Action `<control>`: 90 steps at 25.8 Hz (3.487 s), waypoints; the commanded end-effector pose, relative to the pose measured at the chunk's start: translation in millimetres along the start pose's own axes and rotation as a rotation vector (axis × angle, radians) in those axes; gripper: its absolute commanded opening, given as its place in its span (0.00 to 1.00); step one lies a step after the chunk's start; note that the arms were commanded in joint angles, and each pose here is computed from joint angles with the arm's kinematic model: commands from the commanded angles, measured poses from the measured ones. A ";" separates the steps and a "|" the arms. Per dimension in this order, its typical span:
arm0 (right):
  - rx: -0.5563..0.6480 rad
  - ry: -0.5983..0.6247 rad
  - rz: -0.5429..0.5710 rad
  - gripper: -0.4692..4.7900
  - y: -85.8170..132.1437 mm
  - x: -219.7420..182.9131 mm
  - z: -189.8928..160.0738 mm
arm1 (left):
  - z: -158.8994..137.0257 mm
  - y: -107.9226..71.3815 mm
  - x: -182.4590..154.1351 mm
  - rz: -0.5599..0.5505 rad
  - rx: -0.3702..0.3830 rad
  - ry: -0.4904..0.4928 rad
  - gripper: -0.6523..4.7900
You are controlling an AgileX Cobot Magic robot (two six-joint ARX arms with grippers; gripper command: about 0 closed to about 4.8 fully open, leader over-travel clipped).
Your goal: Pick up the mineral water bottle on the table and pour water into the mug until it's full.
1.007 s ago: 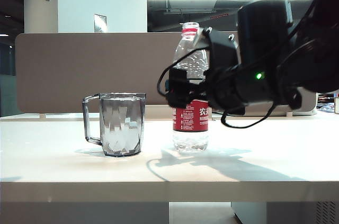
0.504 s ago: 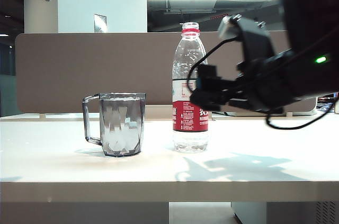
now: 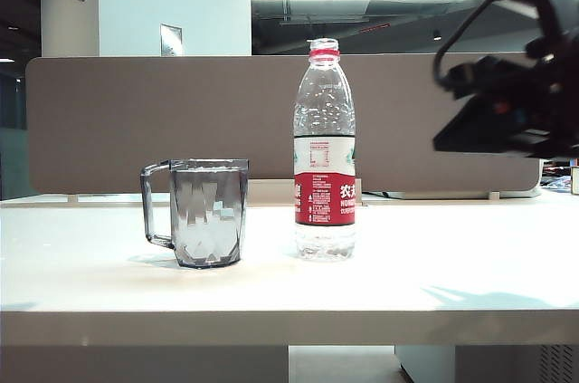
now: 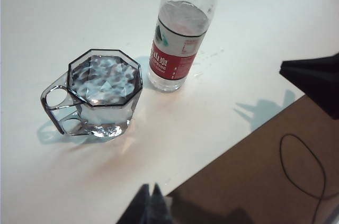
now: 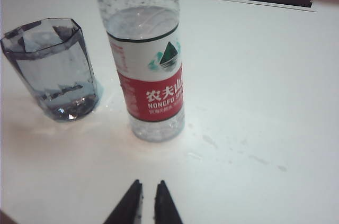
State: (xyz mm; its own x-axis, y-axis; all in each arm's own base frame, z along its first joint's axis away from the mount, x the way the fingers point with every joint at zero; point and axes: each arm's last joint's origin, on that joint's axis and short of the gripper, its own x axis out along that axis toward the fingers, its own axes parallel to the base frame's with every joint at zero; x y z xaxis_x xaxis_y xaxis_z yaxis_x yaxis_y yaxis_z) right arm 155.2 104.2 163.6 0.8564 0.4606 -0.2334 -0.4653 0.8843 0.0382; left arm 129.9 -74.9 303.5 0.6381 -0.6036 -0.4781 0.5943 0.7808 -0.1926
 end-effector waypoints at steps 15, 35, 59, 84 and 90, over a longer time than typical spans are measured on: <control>0.036 0.044 -0.009 0.08 -7.6 -36.0 -40.5 | 3.4 -0.4 -1.8 -0.001 0.005 -0.024 0.11; 0.319 0.131 -0.257 0.08 -53.7 -76.5 -52.7 | 3.3 -0.3 -1.8 0.000 0.005 -0.023 0.11; 0.032 -0.075 -0.319 0.08 -57.2 -91.1 -36.0 | 3.3 -0.3 -1.8 0.000 0.005 -0.023 0.11; 0.032 -0.076 -0.315 0.08 -57.1 -91.0 -36.0 | -55.0 28.5 -51.7 0.359 0.164 -0.589 0.11; 0.032 -0.076 -0.315 0.08 -57.1 -91.0 -36.0 | -107.1 46.7 -24.6 0.420 0.098 -0.581 0.11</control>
State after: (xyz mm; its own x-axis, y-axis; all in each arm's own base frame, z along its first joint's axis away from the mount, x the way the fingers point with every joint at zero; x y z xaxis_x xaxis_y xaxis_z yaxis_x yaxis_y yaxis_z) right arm 95.4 8.8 148.9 0.9715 0.1650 -0.1704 -0.1659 0.9861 0.0093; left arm 87.9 -6.4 222.1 0.9620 -0.2683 0.0509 0.2681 0.9633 0.0103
